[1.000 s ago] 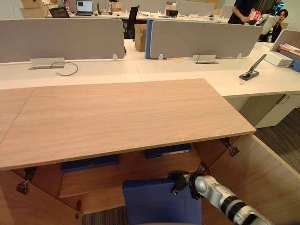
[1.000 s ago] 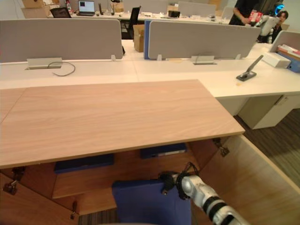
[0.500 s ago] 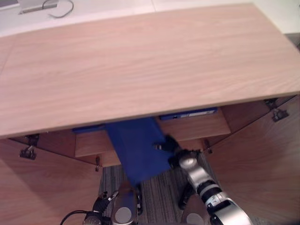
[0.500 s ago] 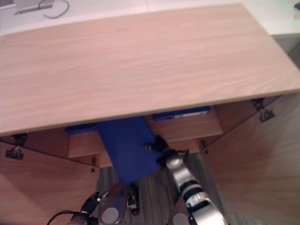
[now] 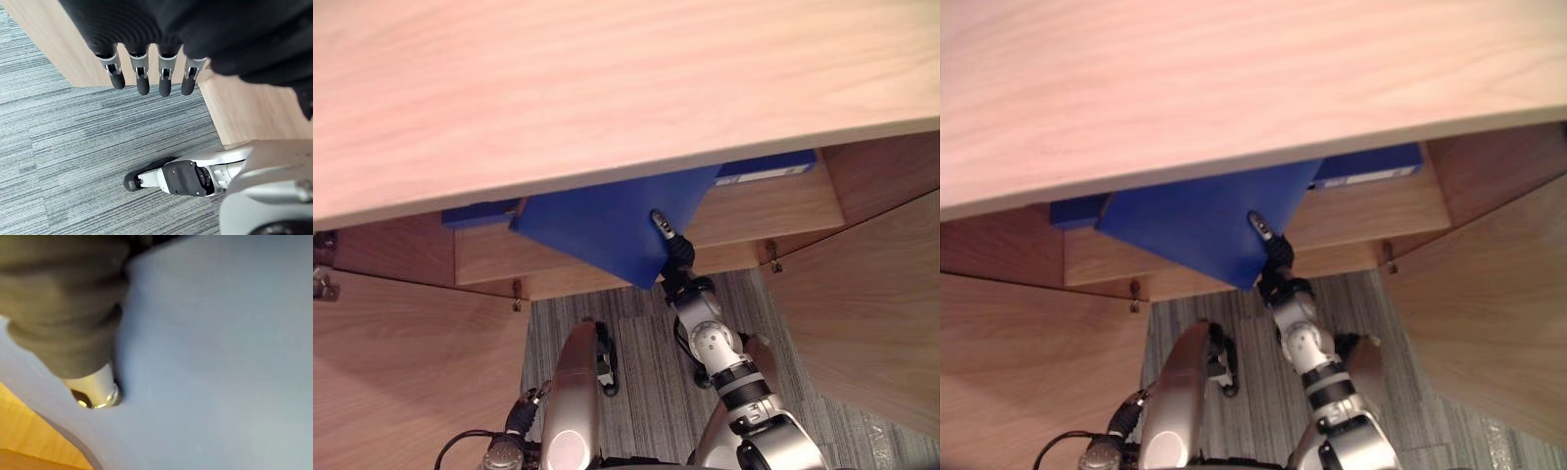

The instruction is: Walk over to the cabinet, pick up the folder, carry it to the office cabinet, place the folder inside the office cabinet, then close the office cabinet door

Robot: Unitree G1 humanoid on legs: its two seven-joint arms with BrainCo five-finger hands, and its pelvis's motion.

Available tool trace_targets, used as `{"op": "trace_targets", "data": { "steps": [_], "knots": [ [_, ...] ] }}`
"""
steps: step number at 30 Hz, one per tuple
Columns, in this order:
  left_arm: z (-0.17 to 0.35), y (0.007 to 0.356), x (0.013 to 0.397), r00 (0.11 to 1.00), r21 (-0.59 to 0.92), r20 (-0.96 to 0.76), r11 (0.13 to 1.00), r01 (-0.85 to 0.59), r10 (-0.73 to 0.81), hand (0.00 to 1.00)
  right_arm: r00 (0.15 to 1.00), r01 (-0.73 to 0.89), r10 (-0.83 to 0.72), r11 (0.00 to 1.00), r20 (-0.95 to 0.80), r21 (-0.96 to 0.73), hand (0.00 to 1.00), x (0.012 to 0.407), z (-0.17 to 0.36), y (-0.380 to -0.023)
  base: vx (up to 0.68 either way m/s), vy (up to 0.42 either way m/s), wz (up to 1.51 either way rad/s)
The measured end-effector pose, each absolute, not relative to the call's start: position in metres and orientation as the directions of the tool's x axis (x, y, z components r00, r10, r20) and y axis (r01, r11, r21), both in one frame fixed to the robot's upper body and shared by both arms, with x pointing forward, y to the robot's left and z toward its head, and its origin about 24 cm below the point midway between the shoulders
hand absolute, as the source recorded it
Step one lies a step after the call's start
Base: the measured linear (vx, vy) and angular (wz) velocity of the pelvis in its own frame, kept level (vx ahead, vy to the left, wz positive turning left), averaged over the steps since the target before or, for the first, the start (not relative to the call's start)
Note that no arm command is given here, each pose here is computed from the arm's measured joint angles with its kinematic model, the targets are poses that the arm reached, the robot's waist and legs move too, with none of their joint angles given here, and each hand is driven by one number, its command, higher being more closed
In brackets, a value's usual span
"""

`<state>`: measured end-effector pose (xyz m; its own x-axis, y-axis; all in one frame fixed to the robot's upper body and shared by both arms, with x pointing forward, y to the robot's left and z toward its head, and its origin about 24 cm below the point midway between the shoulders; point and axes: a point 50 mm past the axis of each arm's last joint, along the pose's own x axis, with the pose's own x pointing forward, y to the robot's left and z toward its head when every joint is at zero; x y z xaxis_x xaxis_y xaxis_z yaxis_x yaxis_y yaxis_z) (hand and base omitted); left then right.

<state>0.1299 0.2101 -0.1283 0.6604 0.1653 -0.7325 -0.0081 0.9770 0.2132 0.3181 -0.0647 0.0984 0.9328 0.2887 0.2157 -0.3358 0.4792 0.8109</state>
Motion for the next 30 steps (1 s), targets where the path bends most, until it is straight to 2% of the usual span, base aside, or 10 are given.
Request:
{"op": "trace_targets", "data": {
  "steps": [4, 8, 14, 16, 18, 28, 29, 30],
  "knots": [
    [-0.125, 0.208, 0.134, 0.669, 0.209, -0.721, 0.977, -0.038, 0.180, 0.00, 0.929, -0.371, 0.121, 0.275, 0.351, 0.887, 1.00, 0.329, 0.154, -0.066, 0.02, 0.017, 0.14],
    [-0.123, 0.204, 0.138, 0.679, 0.224, -0.708, 0.974, -0.045, 0.194, 0.00, 0.891, -0.436, -0.070, 0.143, 0.448, 0.889, 1.00, 0.341, 0.213, -0.082, 0.00, 0.002, 0.14],
    [-0.121, 0.198, 0.143, 0.682, 0.218, -0.703, 0.974, -0.063, 0.201, 0.00, 0.866, -0.405, -0.325, -0.012, 0.379, 0.914, 1.00, 0.353, 0.256, -0.124, 0.01, -0.010, 0.13],
    [-0.120, 0.195, 0.148, 0.683, 0.205, -0.702, 0.975, -0.080, 0.204, 0.00, 0.861, -0.374, -0.386, -0.036, 0.333, 0.927, 1.00, 0.354, 0.257, -0.138, 0.01, -0.031, 0.23],
    [-0.120, 0.194, 0.149, 0.680, 0.198, -0.703, 0.975, -0.096, 0.210, 0.00, 0.849, -0.359, -0.421, -0.015, 0.320, 0.933, 1.00, 0.355, 0.260, -0.149, 0.01, -0.041, 0.15],
    [-0.124, 0.191, 0.156, 0.651, 0.171, -0.726, 0.975, -0.144, 0.224, 0.00, 0.850, -0.325, -0.452, -0.045, 0.271, 0.944, 1.00, 0.370, 0.287, -0.164, -0.01, -0.012, 0.01],
    [-0.124, 0.191, 0.158, 0.650, 0.165, -0.724, 0.974, -0.158, 0.228, 0.00, 0.851, -0.320, -0.453, -0.044, 0.267, 0.946, 0.00, 0.372, 0.288, -0.166, -0.04, -0.019, 0.03],
    [-0.124, 0.190, 0.160, 0.650, 0.161, -0.724, 0.973, -0.166, 0.231, 0.00, 0.853, -0.316, -0.451, -0.045, 0.263, 0.948, 0.00, 0.373, 0.289, -0.166, -0.04, -0.026, 0.03]
  ]
}}
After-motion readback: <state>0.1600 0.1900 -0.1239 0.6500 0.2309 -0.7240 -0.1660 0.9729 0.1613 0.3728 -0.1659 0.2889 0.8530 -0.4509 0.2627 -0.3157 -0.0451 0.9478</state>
